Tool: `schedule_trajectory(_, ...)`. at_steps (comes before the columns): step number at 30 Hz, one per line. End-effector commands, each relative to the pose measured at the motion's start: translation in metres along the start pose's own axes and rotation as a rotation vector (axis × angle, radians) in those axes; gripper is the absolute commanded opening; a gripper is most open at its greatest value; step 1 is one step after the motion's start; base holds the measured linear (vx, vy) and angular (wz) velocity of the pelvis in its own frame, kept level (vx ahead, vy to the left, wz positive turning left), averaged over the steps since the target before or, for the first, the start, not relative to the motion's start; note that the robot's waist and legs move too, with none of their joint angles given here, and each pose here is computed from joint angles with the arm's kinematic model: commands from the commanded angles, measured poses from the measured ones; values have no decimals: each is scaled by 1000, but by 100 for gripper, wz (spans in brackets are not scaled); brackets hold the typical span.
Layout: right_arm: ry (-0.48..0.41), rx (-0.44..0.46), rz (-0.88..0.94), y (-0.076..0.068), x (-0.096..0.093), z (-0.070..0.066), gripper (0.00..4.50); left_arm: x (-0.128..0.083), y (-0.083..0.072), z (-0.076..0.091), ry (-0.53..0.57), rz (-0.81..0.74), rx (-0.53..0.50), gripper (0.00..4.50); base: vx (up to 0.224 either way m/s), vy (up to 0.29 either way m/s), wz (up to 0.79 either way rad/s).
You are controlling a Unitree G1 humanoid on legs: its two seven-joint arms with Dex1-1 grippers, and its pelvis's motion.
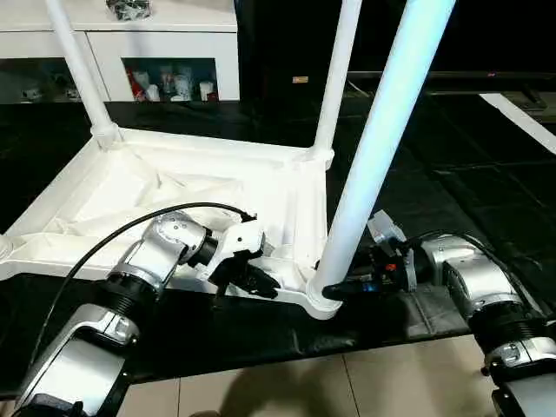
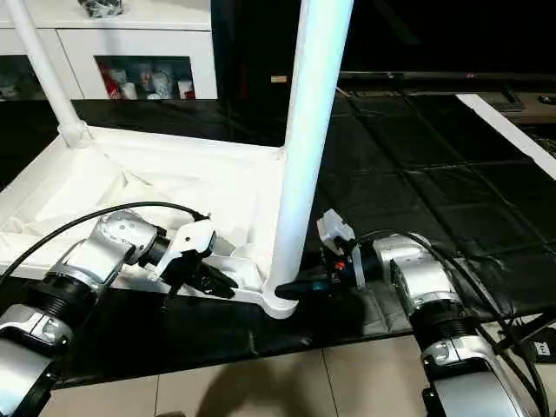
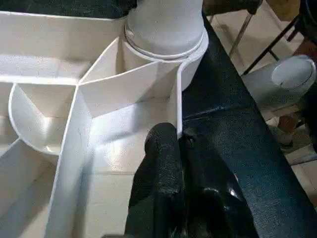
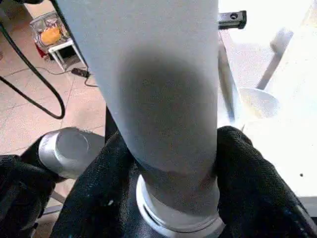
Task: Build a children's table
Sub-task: Rotate leg to tighten
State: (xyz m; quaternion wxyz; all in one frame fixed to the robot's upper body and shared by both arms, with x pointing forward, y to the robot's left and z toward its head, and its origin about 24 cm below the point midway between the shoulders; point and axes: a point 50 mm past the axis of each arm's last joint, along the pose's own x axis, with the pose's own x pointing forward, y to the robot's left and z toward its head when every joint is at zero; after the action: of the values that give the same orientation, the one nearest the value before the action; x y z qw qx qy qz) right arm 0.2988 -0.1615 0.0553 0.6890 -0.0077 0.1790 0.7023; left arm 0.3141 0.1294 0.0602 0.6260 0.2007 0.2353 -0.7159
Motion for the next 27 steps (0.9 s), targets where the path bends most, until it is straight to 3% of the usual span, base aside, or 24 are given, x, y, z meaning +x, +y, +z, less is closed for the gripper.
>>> schedule_trajectory(1, -24, -3, 50, 3, 7, 3, 207, 5, 3, 4, -14, 23, -28, 0, 0, 0, 0)
schedule_trajectory(4, -49, 6, 14, 4, 13, 3, 206, 7, 5, 5, -20, 64, -44, 0, 0, 0, 0)
schedule_trajectory(8, -115, 51, -162, -1, 31, 0, 204, 17, 10, 7, -44, 153, -102, 0, 0, 0, 0)
schedule_trajectory(13, -126, 170, -458, -20, 58, -2, 202, 35, 23, 19, -100, 298, -201, 0, 0, 0, 0)
schedule_trajectory(17, -81, 220, -684, -34, 75, -3, 199, 49, 32, 28, -132, 391, -252, 0, 0, 0, 0)
schedule_trajectory(23, -99, 319, -901, -47, 100, 8, 194, 62, 45, 46, -203, 557, -341, 0, 0, 0, 0)
schedule_trajectory(27, -85, 286, -940, -49, 105, 14, 194, 63, 47, 50, -203, 574, -339, 0, 0, 0, 0)
